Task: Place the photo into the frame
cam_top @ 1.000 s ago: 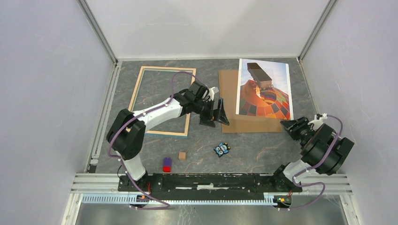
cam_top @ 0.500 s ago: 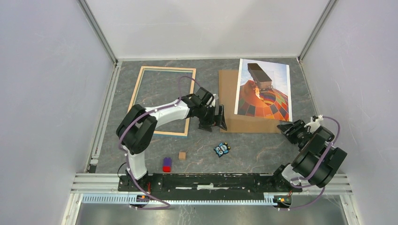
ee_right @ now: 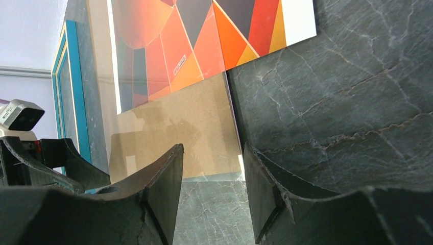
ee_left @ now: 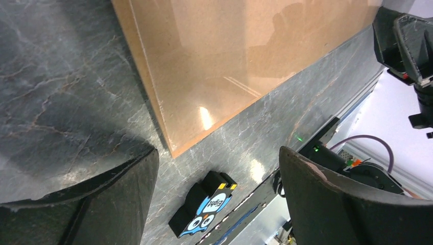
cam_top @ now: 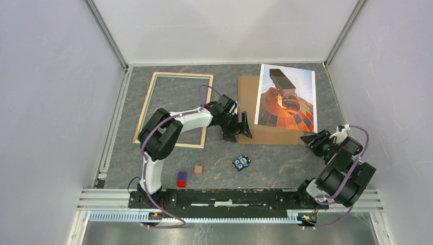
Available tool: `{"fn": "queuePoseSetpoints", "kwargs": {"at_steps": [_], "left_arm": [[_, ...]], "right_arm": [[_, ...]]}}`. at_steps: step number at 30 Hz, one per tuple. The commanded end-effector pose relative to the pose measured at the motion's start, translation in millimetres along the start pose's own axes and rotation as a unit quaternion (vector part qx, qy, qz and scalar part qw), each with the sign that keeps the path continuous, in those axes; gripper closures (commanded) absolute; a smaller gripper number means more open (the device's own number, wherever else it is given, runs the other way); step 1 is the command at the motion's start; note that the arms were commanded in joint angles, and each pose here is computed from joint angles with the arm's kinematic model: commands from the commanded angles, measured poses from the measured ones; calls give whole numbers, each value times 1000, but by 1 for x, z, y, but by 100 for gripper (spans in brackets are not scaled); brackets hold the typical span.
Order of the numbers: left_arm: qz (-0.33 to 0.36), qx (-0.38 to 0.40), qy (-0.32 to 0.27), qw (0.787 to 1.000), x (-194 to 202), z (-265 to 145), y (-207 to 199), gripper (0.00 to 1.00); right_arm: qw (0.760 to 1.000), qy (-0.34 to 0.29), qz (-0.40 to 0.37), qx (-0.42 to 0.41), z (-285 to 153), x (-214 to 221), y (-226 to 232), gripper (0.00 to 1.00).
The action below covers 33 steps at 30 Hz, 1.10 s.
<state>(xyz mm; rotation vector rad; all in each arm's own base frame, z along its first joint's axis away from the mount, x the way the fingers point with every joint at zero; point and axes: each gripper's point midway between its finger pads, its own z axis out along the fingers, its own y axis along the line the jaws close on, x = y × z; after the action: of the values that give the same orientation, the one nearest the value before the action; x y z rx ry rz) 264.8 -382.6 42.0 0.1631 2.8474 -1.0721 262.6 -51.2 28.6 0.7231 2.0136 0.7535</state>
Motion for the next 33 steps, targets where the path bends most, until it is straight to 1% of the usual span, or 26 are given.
{"fn": "queuePoseSetpoints", "kwargs": {"at_steps": [1, 3, 6, 9, 10, 12, 14, 18, 24, 28, 33], "left_arm": [[-33, -7, -6, 999, -5, 13, 7, 7], [-37, 1, -6, 999, -3, 14, 7, 7], [-37, 3, 0, 999, 1, 14, 9, 7], [-34, 0, 3, 999, 6, 12, 11, 7], [-34, 0, 4, 999, 7, 11, 12, 7], [-33, 8, 5, 999, 8, 9, 8, 7], [-34, 18, 8, 999, 8, 9, 3, 7], [-38, 22, 12, 999, 8, 9, 2, 7], [-41, 25, 11, 999, 9, 9, 1, 7], [-44, 21, 12, 999, 12, 9, 5, 7], [-52, 32, 13, 998, 12, 11, 2, 7]], "right_arm": [[1000, -4, -20, -16, -1, -4, 10, 47], [1000, -4, -24, -8, -1, -4, 10, 46], [998, 2, -42, 55, -3, -9, -5, 38], [990, 7, -59, 131, -13, -16, -26, 34], [988, 12, -61, 141, -15, -14, -29, 34], [989, 16, -61, 131, -16, -7, -25, 33], [993, 25, -47, 102, -14, 5, -17, 33], [998, 20, -37, 47, -9, 11, 0, 33], [998, 22, -41, 45, -7, 8, 0, 33], [999, 20, -24, 15, -6, 11, 12, 33], [1000, 5, -18, -2, -9, 5, 23, 33]]}}
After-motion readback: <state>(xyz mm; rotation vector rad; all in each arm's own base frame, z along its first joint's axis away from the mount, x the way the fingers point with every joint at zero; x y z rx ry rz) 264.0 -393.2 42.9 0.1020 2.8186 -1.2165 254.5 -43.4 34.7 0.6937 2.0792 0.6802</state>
